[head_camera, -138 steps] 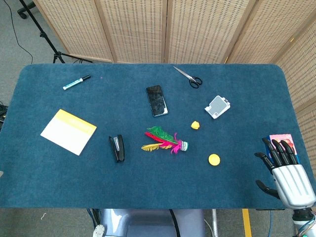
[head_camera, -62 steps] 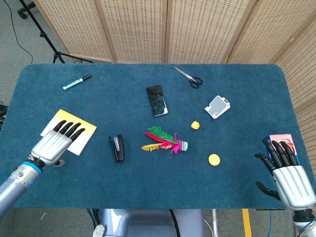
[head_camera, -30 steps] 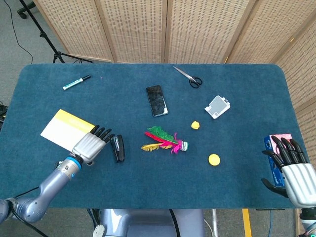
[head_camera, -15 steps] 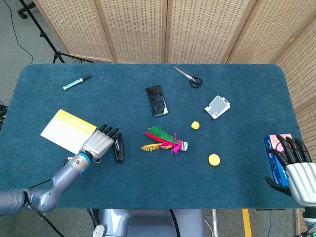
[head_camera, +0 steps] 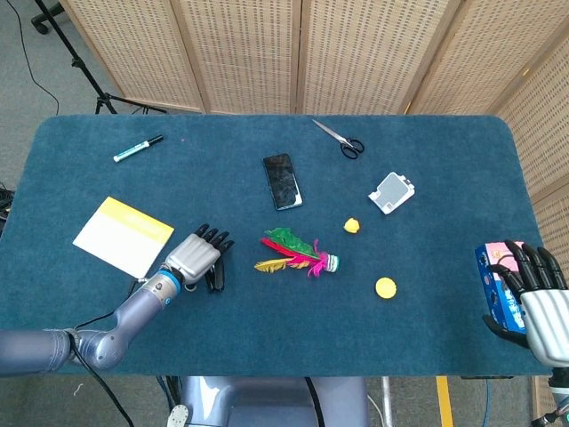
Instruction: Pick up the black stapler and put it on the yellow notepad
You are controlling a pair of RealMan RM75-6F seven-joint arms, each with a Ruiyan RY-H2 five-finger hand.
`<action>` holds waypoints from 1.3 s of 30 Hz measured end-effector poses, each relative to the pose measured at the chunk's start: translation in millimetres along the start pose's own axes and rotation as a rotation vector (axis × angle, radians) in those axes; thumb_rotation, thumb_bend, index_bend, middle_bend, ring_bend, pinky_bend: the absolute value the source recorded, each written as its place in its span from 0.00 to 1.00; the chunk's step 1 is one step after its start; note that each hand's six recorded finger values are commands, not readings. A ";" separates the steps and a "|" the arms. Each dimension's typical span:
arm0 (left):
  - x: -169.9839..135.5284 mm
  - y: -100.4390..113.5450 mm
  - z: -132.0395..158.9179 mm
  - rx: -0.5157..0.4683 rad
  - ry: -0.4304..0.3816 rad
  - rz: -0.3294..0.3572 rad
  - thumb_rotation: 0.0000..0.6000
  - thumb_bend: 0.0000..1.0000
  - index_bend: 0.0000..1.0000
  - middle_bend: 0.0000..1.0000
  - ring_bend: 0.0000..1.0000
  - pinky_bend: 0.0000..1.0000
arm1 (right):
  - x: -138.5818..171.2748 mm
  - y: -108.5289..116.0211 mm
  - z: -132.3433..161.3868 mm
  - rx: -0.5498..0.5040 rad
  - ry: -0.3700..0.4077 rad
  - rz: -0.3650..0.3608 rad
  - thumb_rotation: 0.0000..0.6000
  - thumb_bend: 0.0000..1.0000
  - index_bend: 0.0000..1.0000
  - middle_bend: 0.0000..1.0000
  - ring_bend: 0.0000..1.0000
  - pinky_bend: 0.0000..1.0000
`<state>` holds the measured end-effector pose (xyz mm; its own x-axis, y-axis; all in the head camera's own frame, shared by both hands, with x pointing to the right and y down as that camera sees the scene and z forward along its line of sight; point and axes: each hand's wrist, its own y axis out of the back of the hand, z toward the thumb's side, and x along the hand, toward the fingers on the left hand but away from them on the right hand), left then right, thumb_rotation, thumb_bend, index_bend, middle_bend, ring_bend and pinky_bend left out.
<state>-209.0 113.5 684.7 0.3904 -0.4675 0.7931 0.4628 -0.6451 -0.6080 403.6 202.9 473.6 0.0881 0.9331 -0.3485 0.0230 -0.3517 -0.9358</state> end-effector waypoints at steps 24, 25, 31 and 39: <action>1.2 -10.4 2.8 0.042 0.009 -0.032 1.00 0.23 0.31 0.15 0.00 0.01 | -1.1 8.5 -4.6 -0.010 -0.011 -0.044 1.00 0.21 0.26 0.06 0.00 0.02; 1.1 -11.2 1.9 0.043 0.013 -0.032 1.00 0.23 0.33 0.16 0.00 0.02 | -1.0 8.4 -4.8 -0.010 -0.011 -0.043 1.00 0.21 0.26 0.06 0.00 0.02; 0.4 -10.5 -2.4 0.052 0.028 -0.011 1.00 0.26 0.40 0.22 0.03 0.06 | -0.6 8.8 -3.5 -0.011 -0.006 -0.044 1.00 0.21 0.26 0.06 0.00 0.02; -2.3 -8.8 -5.9 0.055 0.035 0.023 1.00 0.27 0.46 0.26 0.07 0.10 | 0.3 9.7 -1.7 -0.012 -0.001 -0.046 1.00 0.21 0.26 0.06 0.00 0.02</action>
<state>-218.7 116.7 688.4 0.3742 -0.5033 0.7789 0.4972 -0.6002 -0.6266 405.6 199.7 464.5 0.0855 0.9484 -0.3052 0.0385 -0.3092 -0.9502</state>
